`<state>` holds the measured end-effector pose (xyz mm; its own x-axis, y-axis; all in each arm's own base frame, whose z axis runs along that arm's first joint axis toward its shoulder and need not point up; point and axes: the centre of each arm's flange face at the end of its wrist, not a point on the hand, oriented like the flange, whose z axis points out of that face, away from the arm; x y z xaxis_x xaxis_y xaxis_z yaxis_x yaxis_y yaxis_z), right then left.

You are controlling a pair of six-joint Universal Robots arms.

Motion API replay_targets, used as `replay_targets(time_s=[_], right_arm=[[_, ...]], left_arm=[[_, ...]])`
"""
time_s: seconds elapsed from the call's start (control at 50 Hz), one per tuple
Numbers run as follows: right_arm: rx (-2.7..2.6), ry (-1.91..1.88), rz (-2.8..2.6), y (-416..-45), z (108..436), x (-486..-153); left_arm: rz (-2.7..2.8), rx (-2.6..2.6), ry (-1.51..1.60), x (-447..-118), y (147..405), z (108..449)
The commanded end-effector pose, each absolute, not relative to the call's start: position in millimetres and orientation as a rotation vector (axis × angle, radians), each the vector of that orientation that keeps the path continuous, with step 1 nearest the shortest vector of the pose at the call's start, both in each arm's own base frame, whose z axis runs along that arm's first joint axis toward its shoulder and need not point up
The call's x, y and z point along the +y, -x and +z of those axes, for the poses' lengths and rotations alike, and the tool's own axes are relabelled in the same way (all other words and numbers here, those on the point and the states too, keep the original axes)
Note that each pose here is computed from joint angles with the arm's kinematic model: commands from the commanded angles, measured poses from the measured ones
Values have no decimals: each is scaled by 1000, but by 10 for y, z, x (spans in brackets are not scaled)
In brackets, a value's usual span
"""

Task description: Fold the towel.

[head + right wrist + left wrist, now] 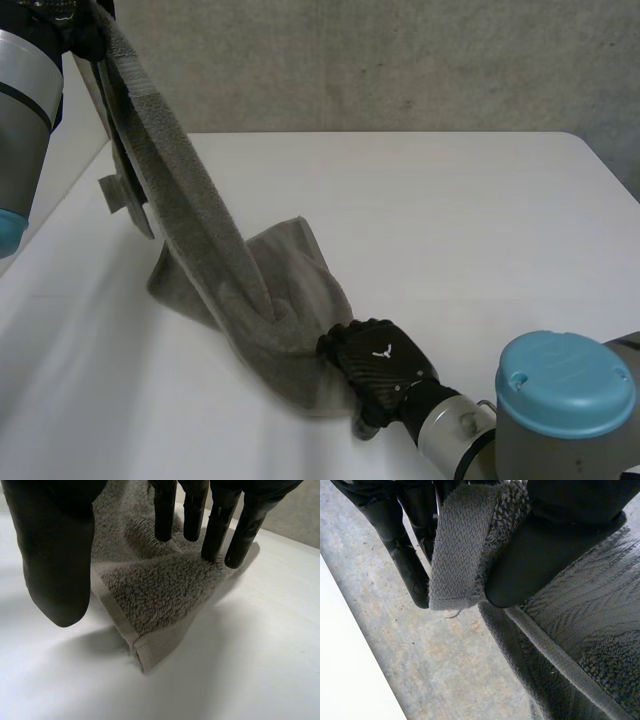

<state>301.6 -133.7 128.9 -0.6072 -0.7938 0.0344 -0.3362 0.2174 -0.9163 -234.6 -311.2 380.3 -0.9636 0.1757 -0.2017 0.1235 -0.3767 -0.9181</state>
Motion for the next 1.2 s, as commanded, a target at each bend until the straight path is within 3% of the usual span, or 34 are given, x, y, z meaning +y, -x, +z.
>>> replay_targets(time_s=[0.02, 0.28, 0.4, 0.48, 0.5, 0.54, 0.56, 0.6, 0.62, 0.64, 0.76, 0.84, 0.98, 1.06, 1.2], right_arm=[[2027, 1048, -1399, -3061, 1187, -1372], [1972, 1075, -1549, -3141, 1126, -1527], [1965, 1037, -1654, -3136, 1283, -1651], [1860, 928, -1855, -3095, 1842, -1873], [1860, 928, -1856, -3094, 1844, -1875], [1849, 827, -2007, -2851, 2276, -2182], [1849, 826, -2008, -2849, 2278, -2183], [1790, 773, -2178, -2567, 2941, -2308], [1790, 773, -2179, -2566, 2944, -2308], [1756, 787, -2234, -2461, 3267, -2265], [1969, 983, -2165, -2069, 3652, -2373], [2250, 1131, -1942, -1759, 3418, -2564], [2338, 1396, -1744, -1759, 3131, -2633], [2374, 1409, -1608, -1783, 2809, -2850], [2238, 1496, -1725, -2098, 2610, -3246]], left_arm=[[2547, -1737, 416, -3113, 2344, 3800], [2544, -1739, 415, -3113, 2344, 3795], [2537, -1751, 420, -3100, 2340, 3774], [2511, -1789, 429, -3080, 2328, 3725], [2511, -1789, 429, -3080, 2328, 3725], [2467, -1851, 450, -3058, 2316, 3637], [2467, -1851, 450, -3058, 2316, 3636], [2414, -1922, 468, -3021, 2293, 3543], [2414, -1923, 469, -3020, 2292, 3543], [2378, -1964, 483, -2992, 2285, 3486], [2193, -2170, 543, -2836, 2212, 3168], [2028, -2320, 603, -2707, 2172, 2846], [1809, -2459, 677, -2587, 2153, 2444], [1674, -2518, 714, -2703, 2194, 2130], [1710, -2491, 716, -3094, 2320, 2060]])
